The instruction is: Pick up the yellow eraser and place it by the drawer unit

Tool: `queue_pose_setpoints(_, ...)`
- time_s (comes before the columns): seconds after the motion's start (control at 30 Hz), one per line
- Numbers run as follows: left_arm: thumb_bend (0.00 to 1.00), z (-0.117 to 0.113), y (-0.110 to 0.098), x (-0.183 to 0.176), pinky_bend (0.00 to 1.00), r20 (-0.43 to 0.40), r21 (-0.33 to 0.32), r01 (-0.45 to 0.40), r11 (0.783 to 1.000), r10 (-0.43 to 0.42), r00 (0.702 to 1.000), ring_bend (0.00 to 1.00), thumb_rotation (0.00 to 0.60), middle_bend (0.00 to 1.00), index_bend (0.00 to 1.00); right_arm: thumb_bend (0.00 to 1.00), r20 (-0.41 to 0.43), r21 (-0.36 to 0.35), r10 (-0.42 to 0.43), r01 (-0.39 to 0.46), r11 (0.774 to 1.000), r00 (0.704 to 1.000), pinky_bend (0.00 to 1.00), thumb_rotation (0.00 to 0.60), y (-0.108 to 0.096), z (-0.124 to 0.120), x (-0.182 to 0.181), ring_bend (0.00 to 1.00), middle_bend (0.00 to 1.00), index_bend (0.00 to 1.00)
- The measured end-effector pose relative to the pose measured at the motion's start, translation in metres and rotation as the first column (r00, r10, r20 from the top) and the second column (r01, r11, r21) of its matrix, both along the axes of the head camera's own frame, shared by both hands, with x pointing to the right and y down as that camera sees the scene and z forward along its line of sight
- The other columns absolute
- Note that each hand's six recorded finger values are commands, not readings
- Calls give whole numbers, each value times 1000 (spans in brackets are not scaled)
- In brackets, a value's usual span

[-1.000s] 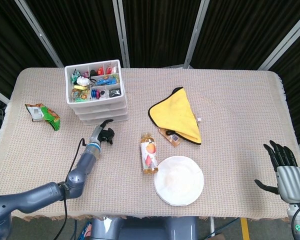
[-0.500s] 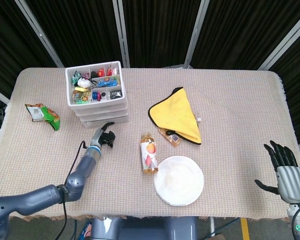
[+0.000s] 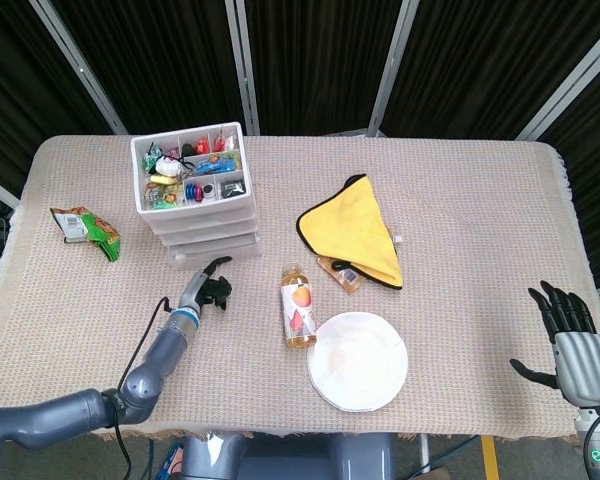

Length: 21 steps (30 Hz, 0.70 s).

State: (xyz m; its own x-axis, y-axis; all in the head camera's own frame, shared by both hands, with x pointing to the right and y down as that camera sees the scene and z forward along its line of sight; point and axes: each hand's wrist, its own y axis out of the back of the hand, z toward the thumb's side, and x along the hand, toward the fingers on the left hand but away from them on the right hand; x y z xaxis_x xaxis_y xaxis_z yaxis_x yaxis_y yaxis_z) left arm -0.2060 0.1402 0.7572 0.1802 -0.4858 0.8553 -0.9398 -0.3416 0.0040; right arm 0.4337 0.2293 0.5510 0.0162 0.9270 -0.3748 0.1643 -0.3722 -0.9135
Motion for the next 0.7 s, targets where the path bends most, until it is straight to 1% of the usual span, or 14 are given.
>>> queue_pose_setpoints(0.13, 1000, -4, 11, -1, 658, 9, 23, -51, 998, 51, 999, 856, 600, 916, 294, 0, -1, 0, 0, 0, 1000, 1000, 0, 600, 0, 0, 0, 0, 0, 80)
queue_pose_setpoints(0.2, 1000, -6, 20, -1, 654, 3, 18, -72, 997, 72, 997, 849, 600, 911, 292, 0, -2, 2, -1, 1, 1000, 1000, 0, 600, 0, 0, 0, 0, 0, 80)
queue_pose_setpoints(0.3, 1000, -8, 28, -2, 650, -2, 12, -97, 995, 97, 995, 844, 600, 908, 285, 0, -2, 2, 0, 0, 1000, 1000, 0, 600, 0, 0, 0, 0, 0, 80)
queue_pose_setpoints(0.43, 1000, -9, 34, -4, 650, 11, 17, -137, 990, 136, 991, 847, 600, 909, 273, 0, -3, 4, 0, 0, 1000, 1000, 0, 600, 0, -1, 0, 0, 0, 80)
queue_pose_setpoints(0.53, 1000, -12, 33, -5, 653, 43, 51, -190, 981, 188, 981, 852, 600, 913, 258, 0, -2, 4, 0, 0, 1000, 1000, 0, 600, 0, -1, 0, 0, 0, 80)
queue_pose_setpoints(0.57, 1000, -13, 32, -5, 653, 59, 68, -213, 975, 209, 976, 852, 600, 914, 253, 0, -3, 3, -1, 1, 1000, 1000, 0, 600, 0, -1, 0, 0, 0, 80)
queue_pose_setpoints(0.63, 1000, -17, 29, -6, 653, 113, 118, -281, 952, 269, 957, 853, 600, 914, 246, 0, -3, 3, -1, 1, 1000, 1000, 0, 600, 0, -1, 0, 0, 0, 80)
queue_pose_setpoints(0.67, 1000, -20, 27, -6, 653, 144, 143, -317, 938, 297, 944, 853, 600, 914, 244, 0, -3, 3, -2, 2, 1000, 1000, 0, 600, 0, 0, 0, 0, 0, 80)
queue_pose_setpoints(0.7, 1000, -23, 23, -7, 653, 192, 178, -368, 913, 334, 923, 853, 600, 914, 242, 0, -2, 2, -1, 1, 1000, 1000, 0, 600, 0, 0, 0, 0, 0, 80)
